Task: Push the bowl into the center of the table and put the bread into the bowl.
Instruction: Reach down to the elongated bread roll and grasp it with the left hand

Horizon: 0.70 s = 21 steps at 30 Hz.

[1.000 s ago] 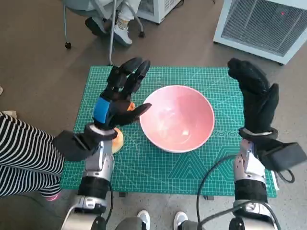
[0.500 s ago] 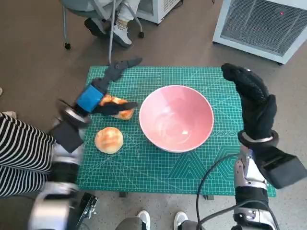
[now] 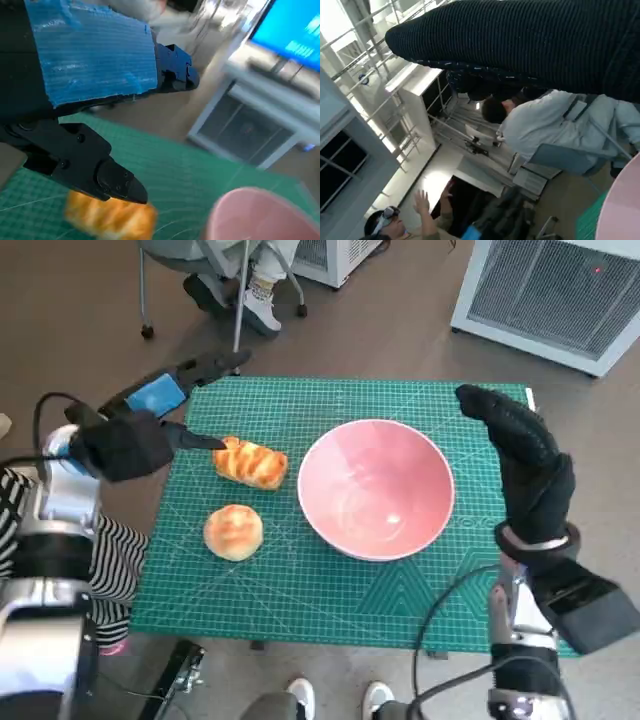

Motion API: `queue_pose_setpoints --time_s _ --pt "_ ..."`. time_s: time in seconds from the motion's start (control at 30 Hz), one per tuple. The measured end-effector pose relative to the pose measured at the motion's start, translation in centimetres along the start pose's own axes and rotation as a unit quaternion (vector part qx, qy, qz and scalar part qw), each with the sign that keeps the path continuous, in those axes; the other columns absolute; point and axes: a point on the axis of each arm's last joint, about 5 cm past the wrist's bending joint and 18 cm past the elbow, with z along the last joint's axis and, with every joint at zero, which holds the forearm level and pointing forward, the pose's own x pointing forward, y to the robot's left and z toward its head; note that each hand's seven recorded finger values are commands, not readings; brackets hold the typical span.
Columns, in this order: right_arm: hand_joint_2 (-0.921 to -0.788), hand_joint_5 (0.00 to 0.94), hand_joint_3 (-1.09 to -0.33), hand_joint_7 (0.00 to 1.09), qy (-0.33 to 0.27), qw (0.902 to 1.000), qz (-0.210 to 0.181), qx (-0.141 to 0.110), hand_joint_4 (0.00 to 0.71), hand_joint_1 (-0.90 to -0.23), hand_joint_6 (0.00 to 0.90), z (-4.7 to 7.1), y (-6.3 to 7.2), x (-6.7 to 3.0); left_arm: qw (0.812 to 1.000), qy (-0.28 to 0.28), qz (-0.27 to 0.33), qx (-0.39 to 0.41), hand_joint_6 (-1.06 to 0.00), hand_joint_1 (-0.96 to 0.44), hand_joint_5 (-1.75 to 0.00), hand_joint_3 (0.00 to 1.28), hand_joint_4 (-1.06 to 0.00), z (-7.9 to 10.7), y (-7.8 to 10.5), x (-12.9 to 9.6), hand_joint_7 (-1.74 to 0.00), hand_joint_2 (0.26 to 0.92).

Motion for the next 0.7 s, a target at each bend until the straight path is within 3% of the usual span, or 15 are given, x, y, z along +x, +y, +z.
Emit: queue_pose_setpoints --time_s 0.7 --pt "-0.921 0.001 -0.682 0.27 0.002 0.9999 0.008 0.005 0.118 -0.737 0.140 0.2 0.3 -0.11 0.988 0.102 -0.094 0.064 -0.20 -0.02 0.00 0.01 0.00 0.1 -2.7 2.8 -0.01 0.792"
